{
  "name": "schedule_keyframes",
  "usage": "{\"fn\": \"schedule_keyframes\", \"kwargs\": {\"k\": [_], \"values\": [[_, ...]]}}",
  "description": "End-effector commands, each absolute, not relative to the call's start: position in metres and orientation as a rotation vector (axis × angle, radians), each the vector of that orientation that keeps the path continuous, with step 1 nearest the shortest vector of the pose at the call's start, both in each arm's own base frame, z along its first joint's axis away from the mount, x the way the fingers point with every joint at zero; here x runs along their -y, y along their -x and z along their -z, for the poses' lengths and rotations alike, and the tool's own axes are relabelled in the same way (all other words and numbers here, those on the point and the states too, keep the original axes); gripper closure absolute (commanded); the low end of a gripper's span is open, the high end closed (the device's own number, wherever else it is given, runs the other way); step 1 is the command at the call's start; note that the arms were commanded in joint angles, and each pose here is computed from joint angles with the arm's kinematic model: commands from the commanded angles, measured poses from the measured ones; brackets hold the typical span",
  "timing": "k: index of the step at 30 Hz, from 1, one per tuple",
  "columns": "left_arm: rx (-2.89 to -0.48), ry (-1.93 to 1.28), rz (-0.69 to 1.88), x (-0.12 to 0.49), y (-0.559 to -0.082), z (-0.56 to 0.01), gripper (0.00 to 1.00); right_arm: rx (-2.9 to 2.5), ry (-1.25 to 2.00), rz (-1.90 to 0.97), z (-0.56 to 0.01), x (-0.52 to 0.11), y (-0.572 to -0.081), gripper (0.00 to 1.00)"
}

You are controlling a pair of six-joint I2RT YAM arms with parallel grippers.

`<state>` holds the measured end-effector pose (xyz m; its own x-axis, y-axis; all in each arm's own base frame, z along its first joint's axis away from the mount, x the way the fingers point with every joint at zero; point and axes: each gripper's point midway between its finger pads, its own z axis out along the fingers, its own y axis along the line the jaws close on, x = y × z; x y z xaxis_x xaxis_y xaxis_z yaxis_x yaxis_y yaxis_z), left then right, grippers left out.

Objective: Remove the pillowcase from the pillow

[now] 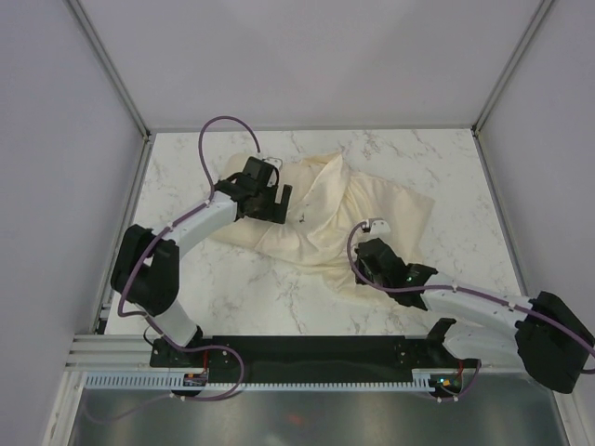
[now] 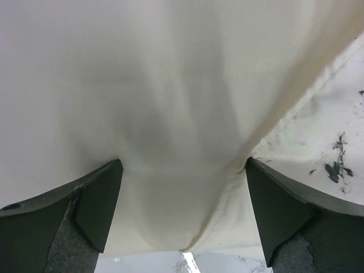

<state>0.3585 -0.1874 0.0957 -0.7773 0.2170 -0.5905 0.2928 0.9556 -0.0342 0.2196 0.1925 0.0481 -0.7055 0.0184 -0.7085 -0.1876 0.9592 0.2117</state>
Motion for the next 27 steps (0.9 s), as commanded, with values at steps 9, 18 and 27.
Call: {"fn": "schedule_keyframes", "kwargs": {"k": [9, 18, 27], "values": [[-2.395, -0.165, 0.306, 0.183, -0.380, -0.115, 0.02, -2.311, -0.004, -0.219, -0.063, -0.146, -0.205, 1.00], [-2.306, -0.166, 0.599, 0.206, -0.373, -0.139, 0.02, -2.277, -0.072, -0.186, -0.075, -0.137, -0.209, 1.00], [-2.294, -0.092, 0.615, 0.198, -0.378, -0.137, 0.01, -2.289, -0.057, -0.199, -0.075, -0.140, -0.207, 1.00]]}}
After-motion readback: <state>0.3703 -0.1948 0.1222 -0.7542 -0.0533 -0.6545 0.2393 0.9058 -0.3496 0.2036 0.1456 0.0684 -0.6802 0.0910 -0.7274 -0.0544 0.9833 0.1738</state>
